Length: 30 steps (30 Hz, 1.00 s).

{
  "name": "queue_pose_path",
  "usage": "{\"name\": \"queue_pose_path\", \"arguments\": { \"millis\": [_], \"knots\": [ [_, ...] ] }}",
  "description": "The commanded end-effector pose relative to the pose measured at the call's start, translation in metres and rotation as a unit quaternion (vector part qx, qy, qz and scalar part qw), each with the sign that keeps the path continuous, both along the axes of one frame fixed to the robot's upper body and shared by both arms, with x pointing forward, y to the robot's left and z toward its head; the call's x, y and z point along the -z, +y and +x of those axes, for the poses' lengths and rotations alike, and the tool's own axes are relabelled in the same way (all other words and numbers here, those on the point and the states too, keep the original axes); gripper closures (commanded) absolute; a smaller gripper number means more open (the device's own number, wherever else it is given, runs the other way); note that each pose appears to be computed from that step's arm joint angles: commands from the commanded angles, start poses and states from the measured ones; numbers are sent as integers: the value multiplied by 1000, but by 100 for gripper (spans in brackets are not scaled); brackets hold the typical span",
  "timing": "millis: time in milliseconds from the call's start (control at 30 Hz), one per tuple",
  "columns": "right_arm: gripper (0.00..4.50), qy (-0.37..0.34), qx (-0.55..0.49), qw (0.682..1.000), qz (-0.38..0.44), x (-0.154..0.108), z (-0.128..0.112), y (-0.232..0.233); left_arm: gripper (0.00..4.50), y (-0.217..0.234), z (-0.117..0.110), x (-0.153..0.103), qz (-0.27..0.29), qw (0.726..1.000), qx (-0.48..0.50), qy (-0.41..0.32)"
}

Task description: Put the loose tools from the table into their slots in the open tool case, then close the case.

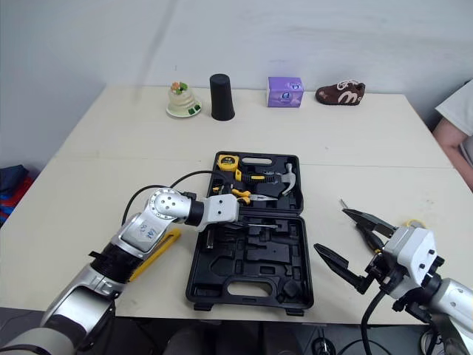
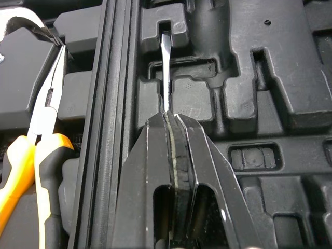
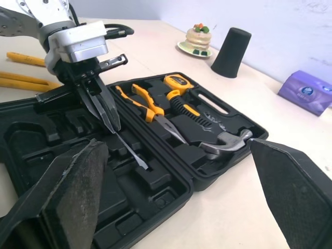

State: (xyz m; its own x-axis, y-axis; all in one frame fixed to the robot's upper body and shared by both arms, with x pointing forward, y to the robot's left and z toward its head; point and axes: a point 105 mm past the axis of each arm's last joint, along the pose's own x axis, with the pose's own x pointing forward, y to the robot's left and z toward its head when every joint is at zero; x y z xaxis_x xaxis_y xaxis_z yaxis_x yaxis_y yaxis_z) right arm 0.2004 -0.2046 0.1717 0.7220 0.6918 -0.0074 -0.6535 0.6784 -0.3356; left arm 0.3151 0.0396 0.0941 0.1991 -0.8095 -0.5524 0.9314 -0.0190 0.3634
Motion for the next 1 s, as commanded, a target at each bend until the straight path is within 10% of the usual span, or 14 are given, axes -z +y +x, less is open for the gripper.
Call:
{"name": "queue_pose_path", "arguments": {
  "millis": [33,400,733,1000],
  "knots": [
    [0,-14,-1,1000,5,-4,2,2,444,27,-3,59,70,992,-65,83],
    [0,17,191,980,-54,6,-5,-80,417,42,0,-69,-192,981,17,-28],
    [0,-30,421,898,-124,5,-94,-197,5,254,0,-66,-141,935,-320,-57],
    [0,-2,577,808,-122,33,-178,-247,5,401,-65,-56,-114,804,-574,-108]
  ]
}}
